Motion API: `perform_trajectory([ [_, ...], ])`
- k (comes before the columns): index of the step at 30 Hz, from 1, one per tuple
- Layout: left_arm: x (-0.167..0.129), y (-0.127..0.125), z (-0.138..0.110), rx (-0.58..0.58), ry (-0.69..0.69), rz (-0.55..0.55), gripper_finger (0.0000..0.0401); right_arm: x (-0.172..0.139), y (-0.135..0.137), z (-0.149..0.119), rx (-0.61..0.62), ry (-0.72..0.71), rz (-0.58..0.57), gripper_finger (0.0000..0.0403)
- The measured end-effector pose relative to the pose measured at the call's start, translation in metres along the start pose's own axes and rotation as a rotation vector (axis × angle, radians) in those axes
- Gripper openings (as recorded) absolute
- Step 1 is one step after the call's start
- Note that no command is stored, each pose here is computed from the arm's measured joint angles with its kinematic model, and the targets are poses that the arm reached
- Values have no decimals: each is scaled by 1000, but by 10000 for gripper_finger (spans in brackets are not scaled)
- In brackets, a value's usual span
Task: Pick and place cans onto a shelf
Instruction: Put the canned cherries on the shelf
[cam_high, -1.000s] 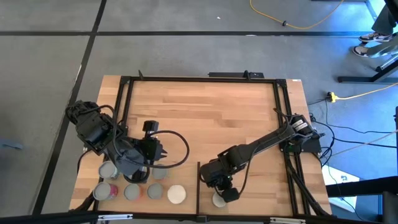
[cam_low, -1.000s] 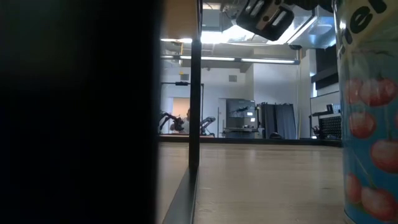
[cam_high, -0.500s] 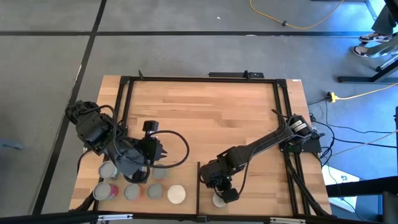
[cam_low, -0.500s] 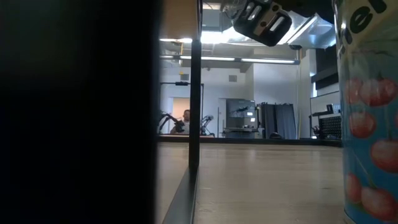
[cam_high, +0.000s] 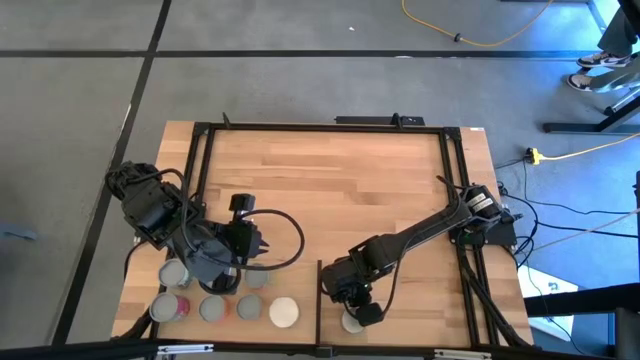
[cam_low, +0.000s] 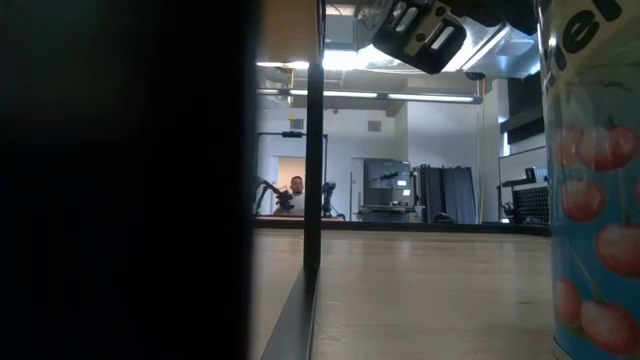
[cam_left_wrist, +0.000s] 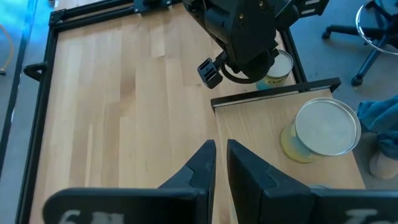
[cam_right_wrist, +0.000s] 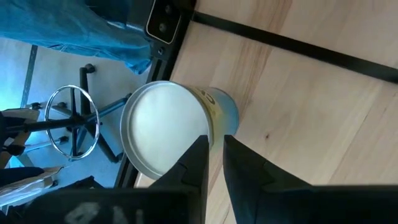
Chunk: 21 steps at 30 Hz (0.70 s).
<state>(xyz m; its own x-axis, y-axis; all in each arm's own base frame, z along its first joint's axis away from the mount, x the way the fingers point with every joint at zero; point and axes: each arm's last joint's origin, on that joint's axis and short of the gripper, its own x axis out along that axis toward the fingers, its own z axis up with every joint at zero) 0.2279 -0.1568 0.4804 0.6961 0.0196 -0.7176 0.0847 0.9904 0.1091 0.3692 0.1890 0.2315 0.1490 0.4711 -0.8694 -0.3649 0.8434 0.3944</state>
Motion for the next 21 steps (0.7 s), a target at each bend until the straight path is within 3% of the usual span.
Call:
perform_trajectory([
  [21,0,0,0,0,1,0,33,15,-5,0,8,33,22,50],
])
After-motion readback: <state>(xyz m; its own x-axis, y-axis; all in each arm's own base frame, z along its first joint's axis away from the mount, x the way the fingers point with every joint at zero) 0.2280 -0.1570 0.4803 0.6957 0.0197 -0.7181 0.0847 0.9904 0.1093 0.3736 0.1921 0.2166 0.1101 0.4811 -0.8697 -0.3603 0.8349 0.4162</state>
